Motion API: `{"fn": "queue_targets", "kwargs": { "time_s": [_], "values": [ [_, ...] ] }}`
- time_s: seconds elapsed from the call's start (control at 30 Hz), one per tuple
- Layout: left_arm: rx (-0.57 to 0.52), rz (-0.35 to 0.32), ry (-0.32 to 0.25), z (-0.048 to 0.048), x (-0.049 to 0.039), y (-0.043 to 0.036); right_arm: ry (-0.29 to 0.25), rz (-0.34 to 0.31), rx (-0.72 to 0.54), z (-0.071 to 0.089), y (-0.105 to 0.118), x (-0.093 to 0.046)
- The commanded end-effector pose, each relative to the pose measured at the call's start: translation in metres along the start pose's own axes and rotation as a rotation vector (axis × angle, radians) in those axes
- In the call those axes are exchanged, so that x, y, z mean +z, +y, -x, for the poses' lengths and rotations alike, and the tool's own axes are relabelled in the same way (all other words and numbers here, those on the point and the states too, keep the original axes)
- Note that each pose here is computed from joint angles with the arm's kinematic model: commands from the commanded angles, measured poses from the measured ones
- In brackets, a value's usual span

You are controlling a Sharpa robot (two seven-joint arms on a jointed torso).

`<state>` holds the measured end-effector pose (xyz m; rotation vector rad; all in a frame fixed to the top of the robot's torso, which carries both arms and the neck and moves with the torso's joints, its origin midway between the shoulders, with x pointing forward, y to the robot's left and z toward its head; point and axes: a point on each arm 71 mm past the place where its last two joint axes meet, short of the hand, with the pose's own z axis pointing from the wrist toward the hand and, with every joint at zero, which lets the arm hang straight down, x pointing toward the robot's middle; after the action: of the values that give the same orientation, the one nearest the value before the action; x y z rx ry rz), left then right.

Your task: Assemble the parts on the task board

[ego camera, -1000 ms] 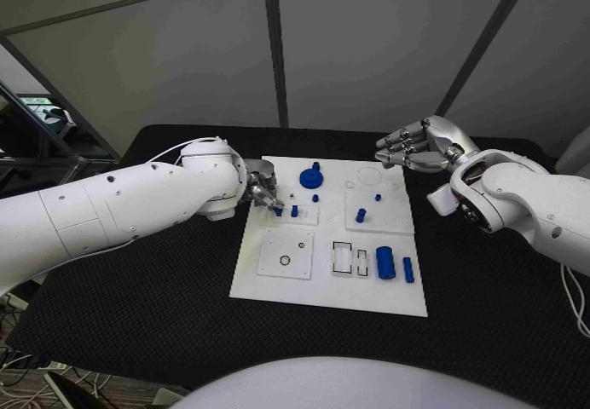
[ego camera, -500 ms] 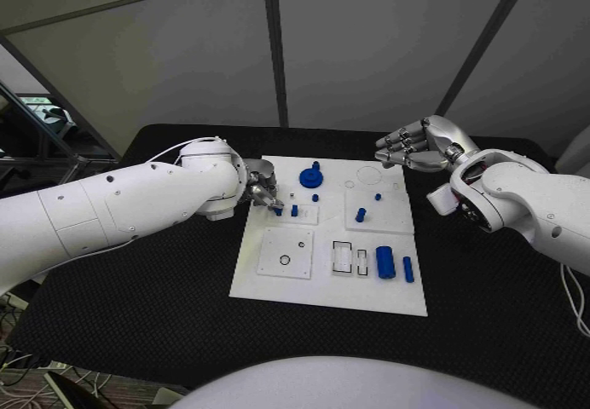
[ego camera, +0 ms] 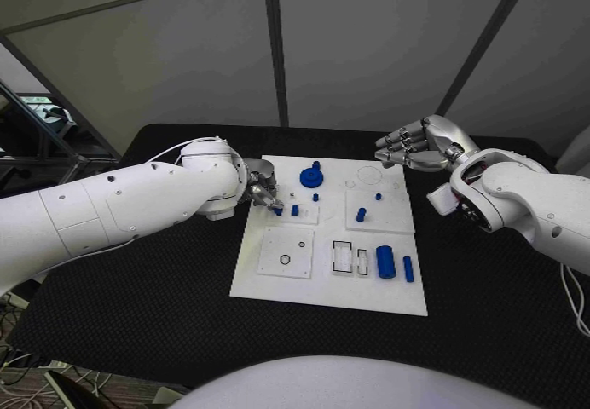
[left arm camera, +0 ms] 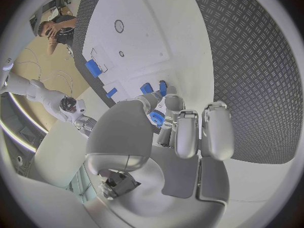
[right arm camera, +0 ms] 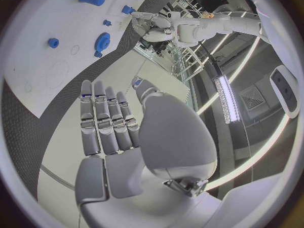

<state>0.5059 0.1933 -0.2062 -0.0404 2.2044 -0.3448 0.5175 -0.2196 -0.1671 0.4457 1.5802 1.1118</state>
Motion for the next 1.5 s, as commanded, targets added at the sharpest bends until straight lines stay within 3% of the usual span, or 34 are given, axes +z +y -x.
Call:
{"fn": "queue_targets", "kwargs": {
  "time_s": [0.03,0.7,1.5],
  "values": [
    [0.015,-0.008,0.014,-0.0022,0.0007,-0.0012,0.007,0.011,0.0,-0.0002,0.0018,0.0005],
    [0.035,-0.016,0.048,-0.0053,0.005,-0.0082,0.008,0.009,0.0,-0.0002,0.0016,0.0004],
    [0.037,0.032,0.049,-0.0065,0.007,-0.0042,0.008,0.008,0.0,0.0,0.0015,0.0002]
  ]
}}
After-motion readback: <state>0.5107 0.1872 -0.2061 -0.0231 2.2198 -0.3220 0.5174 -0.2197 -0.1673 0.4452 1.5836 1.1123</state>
